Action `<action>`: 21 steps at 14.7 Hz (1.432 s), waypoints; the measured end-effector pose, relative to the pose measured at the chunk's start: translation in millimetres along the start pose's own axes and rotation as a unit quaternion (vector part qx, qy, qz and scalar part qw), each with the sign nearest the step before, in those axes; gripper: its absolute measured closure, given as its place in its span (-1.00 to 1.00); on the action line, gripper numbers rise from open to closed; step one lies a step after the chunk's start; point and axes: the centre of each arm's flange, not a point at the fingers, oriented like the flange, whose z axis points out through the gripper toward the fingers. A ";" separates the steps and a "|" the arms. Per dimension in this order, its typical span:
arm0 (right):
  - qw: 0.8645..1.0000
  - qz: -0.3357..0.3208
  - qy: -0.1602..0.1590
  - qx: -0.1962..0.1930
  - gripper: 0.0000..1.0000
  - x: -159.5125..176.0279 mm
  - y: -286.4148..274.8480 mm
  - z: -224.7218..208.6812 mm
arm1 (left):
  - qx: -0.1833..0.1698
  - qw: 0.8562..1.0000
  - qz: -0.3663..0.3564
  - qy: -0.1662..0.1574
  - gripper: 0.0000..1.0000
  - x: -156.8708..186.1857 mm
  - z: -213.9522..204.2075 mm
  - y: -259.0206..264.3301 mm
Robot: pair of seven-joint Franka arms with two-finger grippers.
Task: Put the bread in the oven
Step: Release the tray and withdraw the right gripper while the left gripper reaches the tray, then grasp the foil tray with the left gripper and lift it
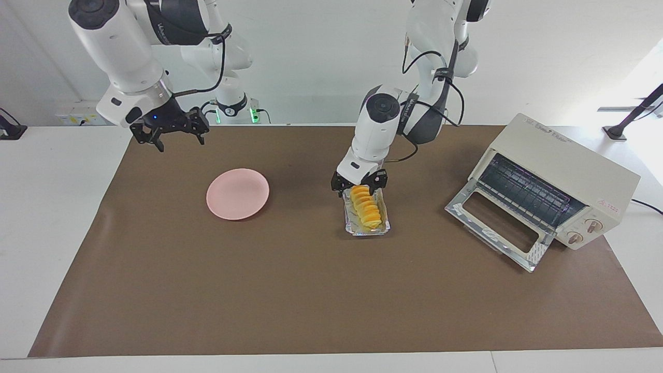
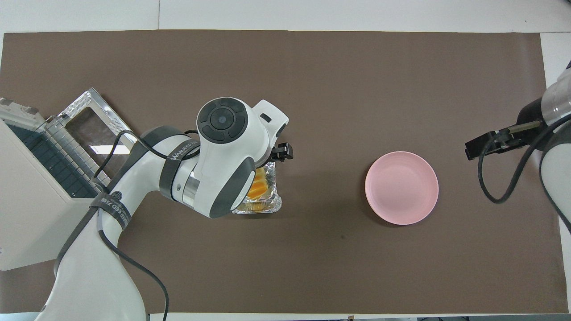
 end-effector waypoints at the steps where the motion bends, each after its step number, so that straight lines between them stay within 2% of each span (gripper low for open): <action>1: 1.000 0.000 0.000 -0.001 -1.00 -6.6 -2.1 -0.8 | 0.003 1.000 0.004 -0.002 -0.96 -5.6 14.6 2.9; 3: 1.000 0.000 0.000 -0.002 -1.00 -11.2 -2.9 0.9 | 0.011 1.000 0.005 -0.010 -0.90 -18.0 38.1 14.6; 6: 1.000 0.009 0.011 -0.003 -1.00 -9.0 6.1 2.8 | 0.015 1.000 -0.001 -0.013 -0.53 -27.0 48.5 24.7; 8: 1.000 0.012 0.012 -0.003 -1.00 -9.3 9.0 2.6 | 0.017 1.000 -0.001 -0.015 -0.09 -28.1 51.2 23.5; 9: 1.000 0.013 0.012 -0.002 -1.00 -9.3 9.0 2.6 | 0.017 1.000 -0.002 -0.014 -0.08 -27.8 52.5 22.8; 10: 1.000 0.013 0.013 0.003 -1.00 -9.1 8.1 2.6 | 0.017 1.000 -0.002 -0.013 0.06 -27.2 55.2 22.1; 12: 1.000 0.014 0.015 0.017 -1.00 -8.8 6.4 2.5 | 0.019 1.000 -0.003 -0.015 0.13 -27.3 62.4 20.9; 13: 1.000 0.015 0.015 0.019 -1.00 -8.8 6.4 2.5 | 0.021 1.000 -0.004 -0.017 0.29 -27.3 65.3 20.3; 15: 1.000 0.016 0.016 0.019 -1.00 -8.7 6.6 2.4 | 0.022 1.000 -0.005 -0.018 0.46 -26.8 67.5 19.3; 17: 1.000 0.016 0.016 0.019 -1.00 -8.7 7.2 2.3 | 0.023 1.000 -0.008 -0.018 0.94 -25.5 67.3 17.7; 21: 1.000 0.019 0.017 0.019 -1.00 -9.0 9.5 2.3 | 0.015 0.998 -0.052 -0.013 0.96 -12.8 46.2 13.3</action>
